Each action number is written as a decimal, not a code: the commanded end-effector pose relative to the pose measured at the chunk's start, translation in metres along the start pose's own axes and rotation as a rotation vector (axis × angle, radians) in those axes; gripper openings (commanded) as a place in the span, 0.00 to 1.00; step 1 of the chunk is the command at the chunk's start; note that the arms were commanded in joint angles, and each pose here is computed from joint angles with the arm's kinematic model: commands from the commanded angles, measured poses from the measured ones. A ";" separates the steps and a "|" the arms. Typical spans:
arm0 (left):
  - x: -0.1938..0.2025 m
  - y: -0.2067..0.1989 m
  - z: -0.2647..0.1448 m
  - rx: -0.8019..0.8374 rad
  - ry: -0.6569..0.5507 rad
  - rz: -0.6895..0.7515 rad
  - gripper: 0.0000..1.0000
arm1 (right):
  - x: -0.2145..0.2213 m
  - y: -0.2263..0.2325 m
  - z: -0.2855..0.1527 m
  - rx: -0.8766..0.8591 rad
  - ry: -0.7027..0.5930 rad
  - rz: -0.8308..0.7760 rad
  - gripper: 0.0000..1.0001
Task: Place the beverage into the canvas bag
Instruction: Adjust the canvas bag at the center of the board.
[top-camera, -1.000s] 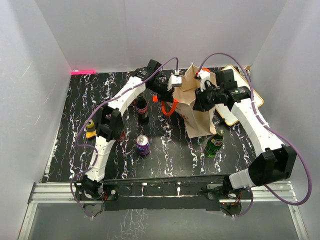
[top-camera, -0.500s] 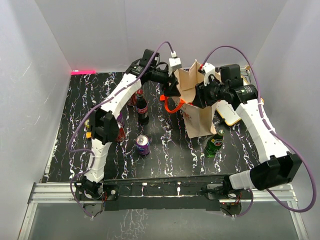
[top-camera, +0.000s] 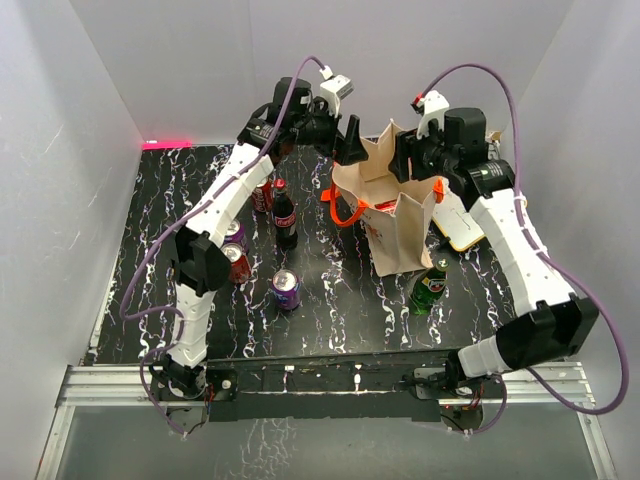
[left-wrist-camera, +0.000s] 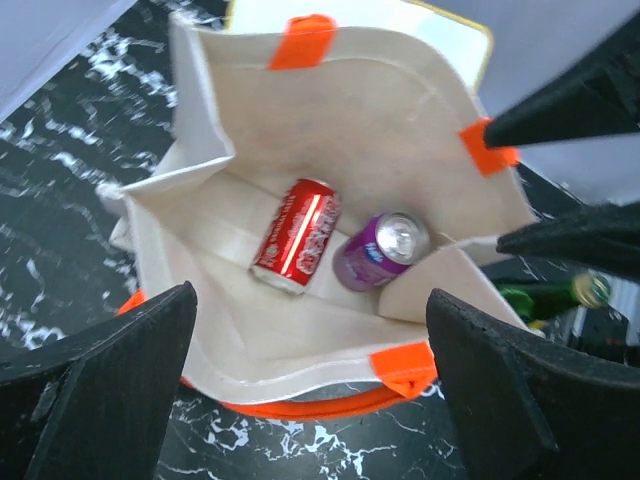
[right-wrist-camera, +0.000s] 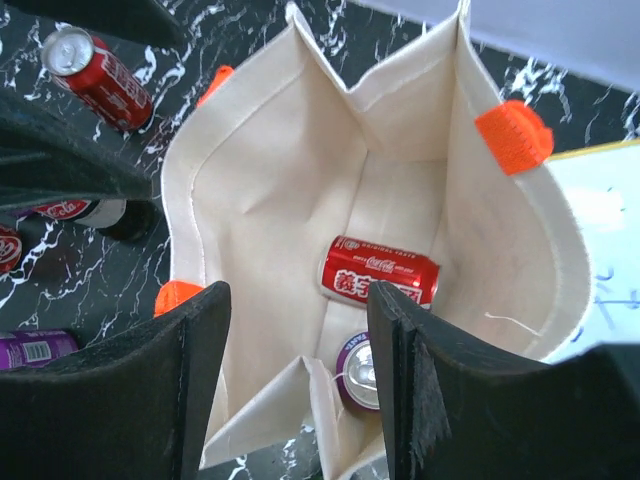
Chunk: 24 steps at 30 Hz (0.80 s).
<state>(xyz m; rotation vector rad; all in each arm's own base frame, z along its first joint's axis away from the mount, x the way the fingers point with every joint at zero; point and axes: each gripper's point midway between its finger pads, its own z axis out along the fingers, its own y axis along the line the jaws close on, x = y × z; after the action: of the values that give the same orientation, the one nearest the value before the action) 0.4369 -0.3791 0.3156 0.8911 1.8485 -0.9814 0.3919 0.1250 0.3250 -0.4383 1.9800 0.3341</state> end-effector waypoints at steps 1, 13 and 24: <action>0.015 0.036 0.002 -0.231 0.037 -0.118 0.94 | -0.015 -0.006 0.018 0.022 -0.044 0.063 0.58; 0.013 0.097 0.000 -0.349 -0.019 -0.155 0.85 | 0.025 0.003 0.047 -0.085 0.088 0.007 0.51; 0.039 0.070 0.035 -0.160 0.036 -0.233 0.79 | 0.044 0.007 0.029 -0.107 0.178 -0.044 0.50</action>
<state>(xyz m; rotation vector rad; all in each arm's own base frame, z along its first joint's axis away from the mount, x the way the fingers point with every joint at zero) 0.5126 -0.3455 0.2281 0.5451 2.1183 -0.8170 0.4010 0.1405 0.2493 -0.5575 2.1832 0.4205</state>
